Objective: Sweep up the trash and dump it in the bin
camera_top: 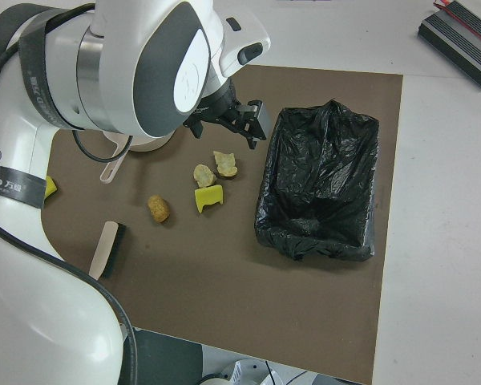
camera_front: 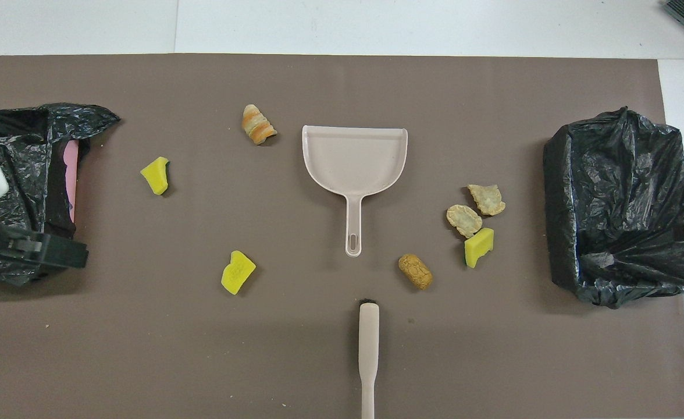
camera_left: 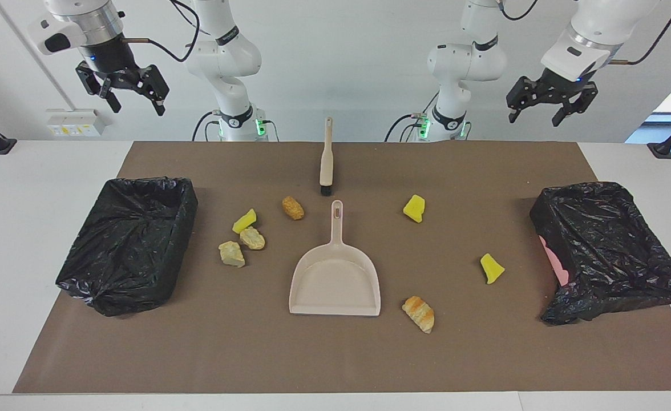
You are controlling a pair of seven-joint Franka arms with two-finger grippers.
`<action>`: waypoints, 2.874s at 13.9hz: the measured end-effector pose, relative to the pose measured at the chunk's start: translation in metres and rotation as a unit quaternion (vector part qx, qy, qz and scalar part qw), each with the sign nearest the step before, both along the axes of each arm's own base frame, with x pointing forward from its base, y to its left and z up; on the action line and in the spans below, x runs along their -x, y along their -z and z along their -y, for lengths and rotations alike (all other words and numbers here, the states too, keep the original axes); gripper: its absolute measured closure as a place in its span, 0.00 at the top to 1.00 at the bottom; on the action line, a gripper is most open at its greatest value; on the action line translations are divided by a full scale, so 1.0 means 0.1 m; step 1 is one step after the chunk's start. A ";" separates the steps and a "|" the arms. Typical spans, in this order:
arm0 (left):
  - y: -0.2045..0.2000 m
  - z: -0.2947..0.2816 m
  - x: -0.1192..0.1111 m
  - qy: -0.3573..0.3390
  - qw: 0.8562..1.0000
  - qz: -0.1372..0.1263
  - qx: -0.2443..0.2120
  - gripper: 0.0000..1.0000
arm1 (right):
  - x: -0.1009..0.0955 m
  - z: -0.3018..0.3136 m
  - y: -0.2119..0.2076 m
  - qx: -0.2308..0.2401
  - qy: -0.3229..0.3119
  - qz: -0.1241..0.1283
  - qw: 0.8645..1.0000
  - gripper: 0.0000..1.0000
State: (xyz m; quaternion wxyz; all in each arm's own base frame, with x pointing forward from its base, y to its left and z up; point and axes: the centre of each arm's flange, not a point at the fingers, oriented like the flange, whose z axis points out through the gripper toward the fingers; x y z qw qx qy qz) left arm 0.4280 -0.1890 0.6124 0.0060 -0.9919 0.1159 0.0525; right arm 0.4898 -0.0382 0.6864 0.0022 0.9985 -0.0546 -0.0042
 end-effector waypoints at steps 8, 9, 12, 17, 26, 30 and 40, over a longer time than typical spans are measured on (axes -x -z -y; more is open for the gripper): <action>0.74 1.65 1.27 0.022 0.999 -0.027 0.026 1.00 | 0.00 0.00 0.01 0.000 0.000 -0.001 1.000 1.00; 0.81 1.79 1.43 0.022 0.999 -0.025 0.029 1.00 | 0.00 0.00 0.01 0.000 0.000 -0.001 1.000 1.00; 1.12 2.22 1.99 0.012 0.999 -0.013 0.034 1.00 | 0.00 0.00 0.01 0.000 0.000 -0.001 1.000 1.00; 1.76 2.84 2.47 -0.073 0.997 0.000 0.034 1.00 | 0.04 -0.14 -0.08 0.000 -0.014 0.008 1.000 1.00; 2.38 2.82 2.42 -0.031 0.999 -0.010 -0.002 0.97 | 0.05 -0.17 0.00 -0.001 -0.017 0.000 1.000 1.00; 2.53 2.75 2.45 -0.004 1.000 -0.013 -0.007 0.88 | 0.05 -0.15 0.01 -0.001 -0.018 -0.002 1.000 1.00; 2.66 2.78 2.44 -0.024 0.999 -0.021 0.015 0.82 | 0.05 -0.14 0.02 -0.001 -0.018 -0.002 1.000 1.00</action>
